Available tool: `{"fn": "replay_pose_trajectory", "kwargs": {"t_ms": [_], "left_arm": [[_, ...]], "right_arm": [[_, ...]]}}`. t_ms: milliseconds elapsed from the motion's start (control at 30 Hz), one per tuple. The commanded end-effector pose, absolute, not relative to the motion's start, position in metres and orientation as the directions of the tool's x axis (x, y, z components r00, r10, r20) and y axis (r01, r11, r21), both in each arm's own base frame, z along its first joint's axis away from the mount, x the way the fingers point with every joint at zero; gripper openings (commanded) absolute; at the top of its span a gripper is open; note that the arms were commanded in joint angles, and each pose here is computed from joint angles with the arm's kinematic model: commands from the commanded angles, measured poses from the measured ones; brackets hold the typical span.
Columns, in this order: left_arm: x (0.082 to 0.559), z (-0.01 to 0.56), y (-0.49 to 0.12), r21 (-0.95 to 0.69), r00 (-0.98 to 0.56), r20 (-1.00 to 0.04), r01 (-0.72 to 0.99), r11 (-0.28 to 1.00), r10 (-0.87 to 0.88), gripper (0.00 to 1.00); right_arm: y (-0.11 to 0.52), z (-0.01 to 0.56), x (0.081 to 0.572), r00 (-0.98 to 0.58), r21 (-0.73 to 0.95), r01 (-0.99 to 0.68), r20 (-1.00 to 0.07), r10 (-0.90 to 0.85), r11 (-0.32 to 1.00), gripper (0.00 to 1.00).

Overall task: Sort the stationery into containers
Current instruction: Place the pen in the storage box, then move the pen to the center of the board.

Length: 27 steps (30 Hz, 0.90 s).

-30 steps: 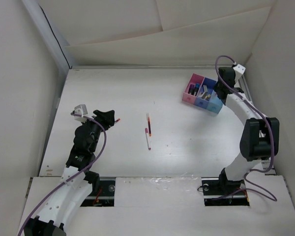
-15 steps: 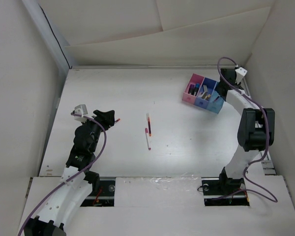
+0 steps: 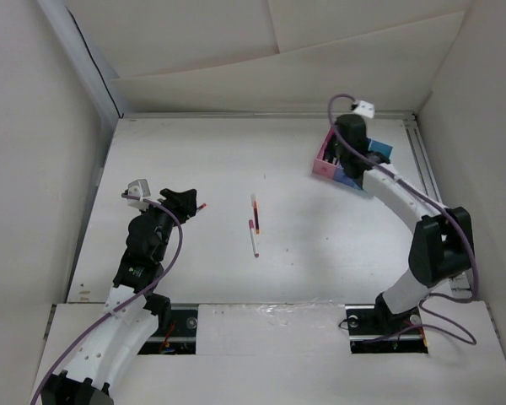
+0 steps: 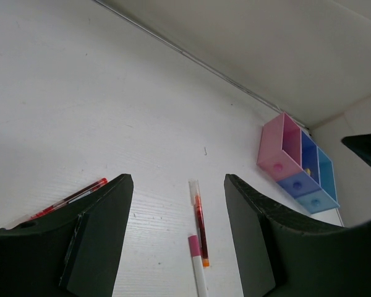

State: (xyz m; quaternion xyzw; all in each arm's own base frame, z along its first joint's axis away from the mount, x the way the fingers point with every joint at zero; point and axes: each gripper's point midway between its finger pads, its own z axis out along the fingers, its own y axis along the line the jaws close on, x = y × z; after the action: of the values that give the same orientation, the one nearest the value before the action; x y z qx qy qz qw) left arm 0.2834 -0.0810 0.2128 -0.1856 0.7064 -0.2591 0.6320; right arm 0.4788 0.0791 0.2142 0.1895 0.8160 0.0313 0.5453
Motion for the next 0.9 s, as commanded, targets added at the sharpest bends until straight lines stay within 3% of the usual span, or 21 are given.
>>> {"fn": "replay_pose_trajectory", "kwargs": {"t_ms": [0, 133, 200, 400, 700, 867], "left_arm": [[0.284, 0.246, -0.082, -0.604, -0.059, -0.796, 0.124, 0.787, -0.602, 0.58], [0.284, 0.246, -0.082, -0.604, -0.059, -0.796, 0.124, 0.787, -0.602, 0.58], [0.284, 0.246, -0.082, -0.604, -0.059, -0.796, 0.124, 0.787, -0.602, 0.58], [0.284, 0.246, -0.082, -0.604, -0.059, -0.796, 0.124, 0.787, -0.602, 0.58], [0.284, 0.246, -0.082, -0.604, -0.059, -0.796, 0.124, 0.787, -0.602, 0.58], [0.284, 0.246, -0.082, -0.604, -0.059, -0.796, 0.124, 0.787, -0.602, 0.58]], "right_arm": [[0.178, 0.184, 0.463, -0.460, 0.244, 0.023, -0.859, 0.227, 0.970, 0.00], [0.252, 0.139, 0.441, -0.572, 0.209, -0.131, -0.814, 0.098, 0.969, 0.15], [0.293, 0.120, 0.423, -0.607, 0.202, -0.227, -0.794, 0.024, 0.953, 0.30], [0.344, 0.091, 0.392, -0.632, 0.109, -0.315, -0.765, -0.123, 0.943, 0.52], [0.345, 0.061, 0.389, -0.666, 0.082, -0.294, -0.732, -0.143, 0.952, 0.48], [0.340, 0.046, 0.387, -0.680, 0.061, -0.287, -0.716, -0.159, 0.956, 0.34]]}}
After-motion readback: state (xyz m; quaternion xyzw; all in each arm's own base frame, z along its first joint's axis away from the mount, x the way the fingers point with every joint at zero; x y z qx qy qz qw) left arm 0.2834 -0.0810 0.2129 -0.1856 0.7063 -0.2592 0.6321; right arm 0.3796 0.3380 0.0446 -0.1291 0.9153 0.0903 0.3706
